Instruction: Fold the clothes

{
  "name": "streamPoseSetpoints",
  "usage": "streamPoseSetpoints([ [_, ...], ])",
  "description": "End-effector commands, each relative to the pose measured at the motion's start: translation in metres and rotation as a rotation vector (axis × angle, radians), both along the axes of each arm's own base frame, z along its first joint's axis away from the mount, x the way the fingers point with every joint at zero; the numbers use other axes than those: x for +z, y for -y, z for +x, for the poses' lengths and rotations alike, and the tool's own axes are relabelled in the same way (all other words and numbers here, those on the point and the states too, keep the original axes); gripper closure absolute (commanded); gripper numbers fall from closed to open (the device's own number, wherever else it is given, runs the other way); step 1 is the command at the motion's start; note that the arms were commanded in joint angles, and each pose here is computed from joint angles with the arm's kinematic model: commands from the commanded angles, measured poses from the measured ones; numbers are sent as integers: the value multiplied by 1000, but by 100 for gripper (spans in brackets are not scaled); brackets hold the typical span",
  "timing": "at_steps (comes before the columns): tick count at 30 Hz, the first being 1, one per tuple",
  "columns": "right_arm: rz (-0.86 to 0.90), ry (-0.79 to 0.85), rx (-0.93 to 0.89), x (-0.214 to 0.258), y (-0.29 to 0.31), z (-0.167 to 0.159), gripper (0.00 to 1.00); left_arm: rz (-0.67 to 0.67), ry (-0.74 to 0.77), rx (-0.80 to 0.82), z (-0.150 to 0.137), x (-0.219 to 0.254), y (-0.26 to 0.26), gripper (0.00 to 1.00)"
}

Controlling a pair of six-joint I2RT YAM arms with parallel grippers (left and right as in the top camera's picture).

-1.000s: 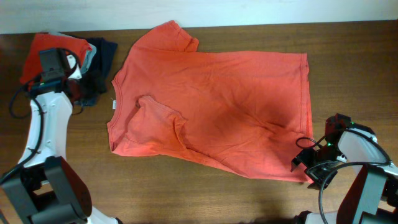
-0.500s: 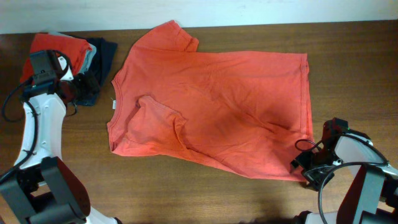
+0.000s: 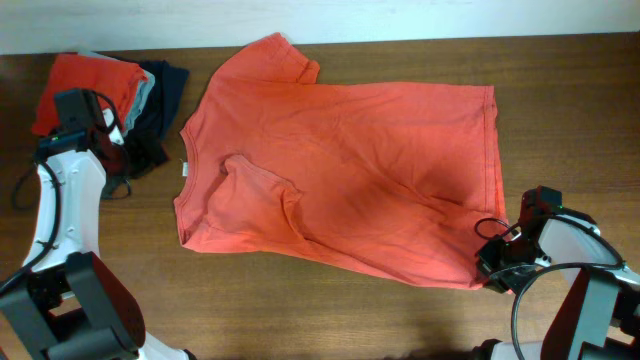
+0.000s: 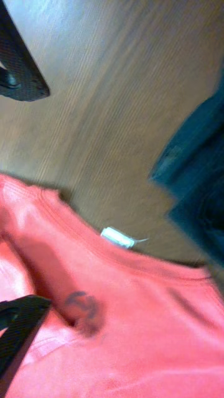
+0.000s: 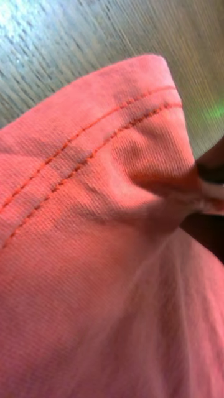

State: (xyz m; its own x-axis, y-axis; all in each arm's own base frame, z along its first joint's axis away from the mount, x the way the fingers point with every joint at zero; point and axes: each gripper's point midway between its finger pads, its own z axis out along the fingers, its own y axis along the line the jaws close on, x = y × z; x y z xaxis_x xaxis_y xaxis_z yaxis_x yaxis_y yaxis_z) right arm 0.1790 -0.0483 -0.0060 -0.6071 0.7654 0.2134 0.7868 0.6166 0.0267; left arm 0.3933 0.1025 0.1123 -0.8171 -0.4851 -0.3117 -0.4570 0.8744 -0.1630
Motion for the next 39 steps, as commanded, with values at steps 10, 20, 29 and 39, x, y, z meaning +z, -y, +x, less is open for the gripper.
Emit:
streamPoseSetpoints([
  [10, -102, -47, 22, -7, 18, -9, 96, -277, -273, 8, -70, -3, 53, 1],
  [20, -107, -26, 21, -8, 20, -4, 96, -345, -507, 33, -129, -24, 72, 25],
  [29, -106, -17, 20, -8, 20, -2, 96, -373, -521, 122, -145, -74, 80, 72],
  [39, -106, -17, 19, -8, 20, -2, 96, -362, -451, 121, -144, -106, 80, 65],
])
